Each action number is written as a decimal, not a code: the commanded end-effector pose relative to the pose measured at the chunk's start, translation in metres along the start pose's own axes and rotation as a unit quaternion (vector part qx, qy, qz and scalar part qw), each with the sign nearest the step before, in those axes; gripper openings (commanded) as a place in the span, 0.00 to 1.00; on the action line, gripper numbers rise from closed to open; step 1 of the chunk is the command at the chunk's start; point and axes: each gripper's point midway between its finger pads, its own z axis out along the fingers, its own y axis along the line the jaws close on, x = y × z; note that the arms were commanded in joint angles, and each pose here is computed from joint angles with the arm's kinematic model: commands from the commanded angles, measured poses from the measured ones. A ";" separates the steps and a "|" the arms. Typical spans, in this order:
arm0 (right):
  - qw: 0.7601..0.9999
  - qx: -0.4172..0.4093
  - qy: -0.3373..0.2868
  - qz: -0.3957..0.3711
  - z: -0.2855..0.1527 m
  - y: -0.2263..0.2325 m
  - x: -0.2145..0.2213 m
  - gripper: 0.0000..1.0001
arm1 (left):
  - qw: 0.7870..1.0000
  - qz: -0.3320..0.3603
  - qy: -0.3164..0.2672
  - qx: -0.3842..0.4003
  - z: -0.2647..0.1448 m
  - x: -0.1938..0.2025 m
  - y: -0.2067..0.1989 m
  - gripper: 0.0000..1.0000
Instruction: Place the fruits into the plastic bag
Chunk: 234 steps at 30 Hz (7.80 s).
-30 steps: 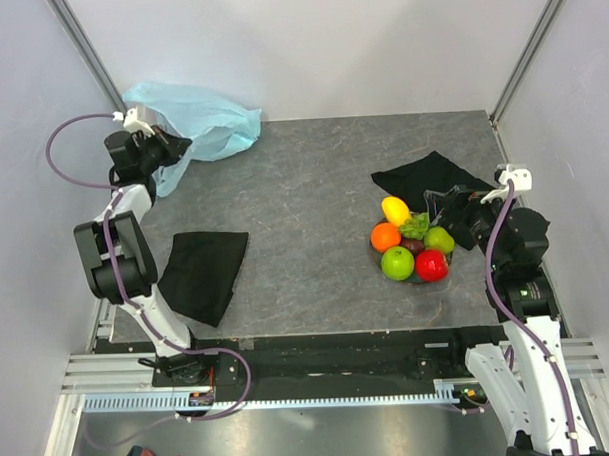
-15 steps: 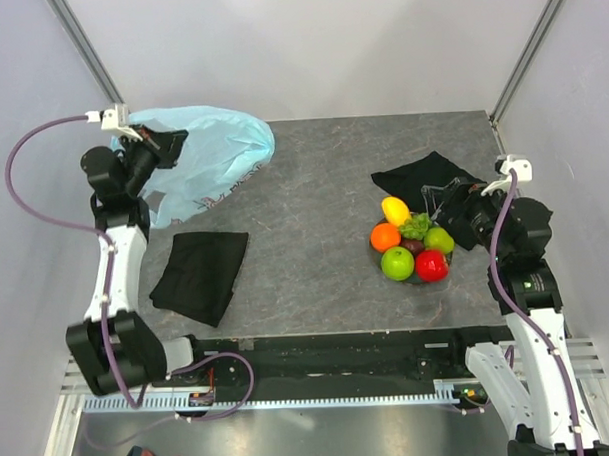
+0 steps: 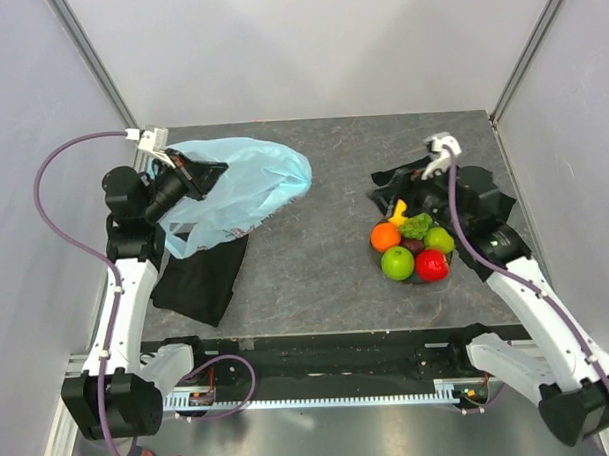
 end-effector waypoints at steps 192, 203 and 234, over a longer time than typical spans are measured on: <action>0.988 0.098 0.080 -0.093 0.032 -0.035 -0.036 0.85 | 0.992 -0.045 0.022 -0.114 0.028 -0.033 0.018 0.02; 0.947 0.275 0.163 -0.041 0.016 -0.095 0.048 0.78 | 0.993 -0.055 -0.002 -0.104 0.049 -0.055 0.021 0.01; 0.899 0.385 0.206 0.029 0.016 -0.144 0.144 0.70 | 0.988 -0.025 0.100 -0.118 0.032 0.028 0.046 0.02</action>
